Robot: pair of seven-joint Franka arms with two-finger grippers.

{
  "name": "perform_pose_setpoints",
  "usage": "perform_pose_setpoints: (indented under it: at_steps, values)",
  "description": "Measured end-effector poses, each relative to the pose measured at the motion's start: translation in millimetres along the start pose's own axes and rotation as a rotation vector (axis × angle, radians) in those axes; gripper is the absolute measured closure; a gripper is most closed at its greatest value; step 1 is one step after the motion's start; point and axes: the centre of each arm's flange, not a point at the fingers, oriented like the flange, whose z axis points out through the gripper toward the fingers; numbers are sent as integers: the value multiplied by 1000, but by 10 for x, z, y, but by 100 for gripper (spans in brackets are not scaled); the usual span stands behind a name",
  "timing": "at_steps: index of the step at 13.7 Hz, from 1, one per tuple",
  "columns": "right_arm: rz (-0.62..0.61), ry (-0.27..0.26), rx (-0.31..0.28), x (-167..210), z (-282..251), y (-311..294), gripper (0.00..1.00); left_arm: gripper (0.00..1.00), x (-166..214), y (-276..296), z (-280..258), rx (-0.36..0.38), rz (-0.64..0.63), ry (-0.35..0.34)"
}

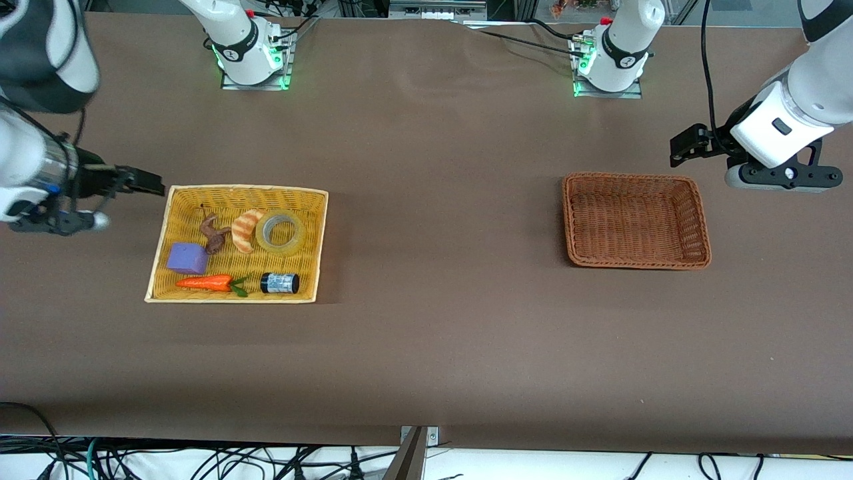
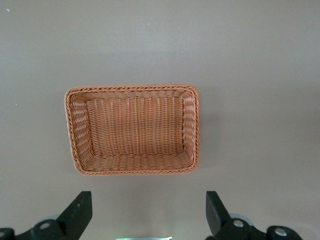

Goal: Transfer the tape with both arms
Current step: 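Reach the right gripper down over the yellow tape roll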

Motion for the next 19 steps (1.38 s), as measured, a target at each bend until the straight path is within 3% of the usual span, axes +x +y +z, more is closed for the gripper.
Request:
perform_pose_setpoints:
  at_steps: [7, 19]
  values:
    - [44, 96, 2, 73, 1296, -508, 0, 0, -1, 1, -2, 0, 0, 0]
    - [-12, 102, 22, 109, 2366, -848, 0, 0, -2, 2, -2, 0, 0, -1]
